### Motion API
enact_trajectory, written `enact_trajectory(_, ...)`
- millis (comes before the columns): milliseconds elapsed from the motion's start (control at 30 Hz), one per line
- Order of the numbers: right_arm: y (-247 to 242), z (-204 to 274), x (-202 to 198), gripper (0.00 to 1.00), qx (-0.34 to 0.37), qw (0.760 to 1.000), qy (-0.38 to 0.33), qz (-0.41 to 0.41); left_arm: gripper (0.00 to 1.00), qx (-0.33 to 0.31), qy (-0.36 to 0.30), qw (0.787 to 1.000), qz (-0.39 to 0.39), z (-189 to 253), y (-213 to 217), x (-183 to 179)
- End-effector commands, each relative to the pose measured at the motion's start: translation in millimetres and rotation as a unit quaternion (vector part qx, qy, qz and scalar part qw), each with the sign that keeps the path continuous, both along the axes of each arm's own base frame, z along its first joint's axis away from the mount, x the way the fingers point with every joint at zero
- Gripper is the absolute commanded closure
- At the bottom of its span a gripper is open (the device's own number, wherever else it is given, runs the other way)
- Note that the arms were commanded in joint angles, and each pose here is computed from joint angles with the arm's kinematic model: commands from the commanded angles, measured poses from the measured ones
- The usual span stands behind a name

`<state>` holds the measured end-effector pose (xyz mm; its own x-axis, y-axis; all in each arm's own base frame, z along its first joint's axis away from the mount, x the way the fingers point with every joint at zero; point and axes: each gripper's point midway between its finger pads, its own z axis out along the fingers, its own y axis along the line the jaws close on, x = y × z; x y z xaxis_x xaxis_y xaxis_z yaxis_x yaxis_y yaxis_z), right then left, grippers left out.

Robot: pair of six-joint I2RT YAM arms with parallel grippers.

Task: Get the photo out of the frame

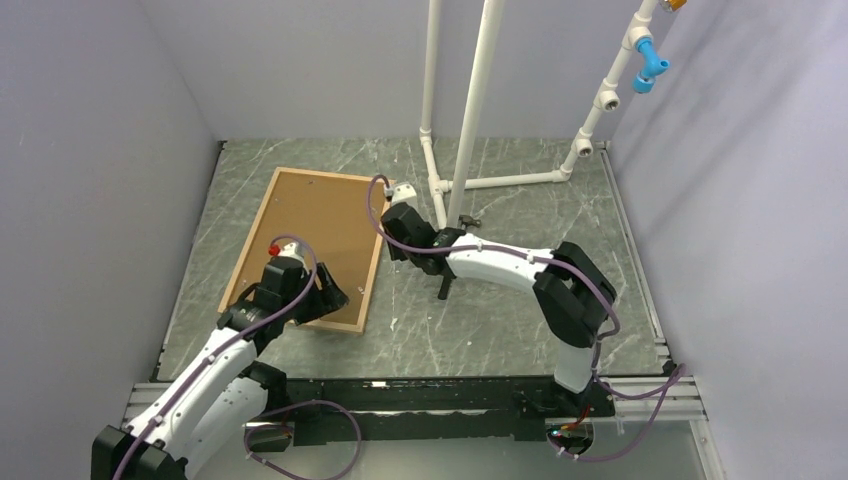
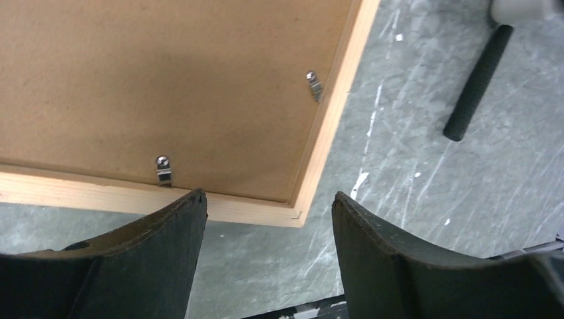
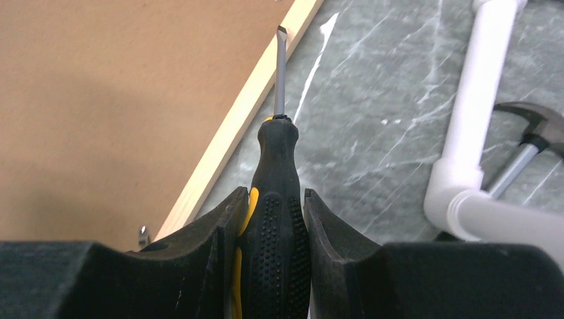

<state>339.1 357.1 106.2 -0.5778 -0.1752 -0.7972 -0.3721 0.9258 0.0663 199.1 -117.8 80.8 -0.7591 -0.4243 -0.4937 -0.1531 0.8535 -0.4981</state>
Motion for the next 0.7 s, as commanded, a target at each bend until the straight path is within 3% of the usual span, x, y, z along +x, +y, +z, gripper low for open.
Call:
enact_trajectory(0,9.0,33.1,46.8,1.00,0.040,0.998,-0.037,-0.020,0.28,0.007,0.021,0.999,0.035,-17.5,10.1,-7.6)
enact_trajectory(300,19.5,25.0,67.4,1.00,0.051,0.998,-0.035,0.000,0.30,0.021,0.032,0.999,0.026,-27.7,10.3,-5.9)
enact_trajectory(667,24.8,5.6,58.7,1.00,0.056,0.998,0.000,0.015,0.30,0.023,0.035,0.999,0.026,-27.7,12.8,-12.1)
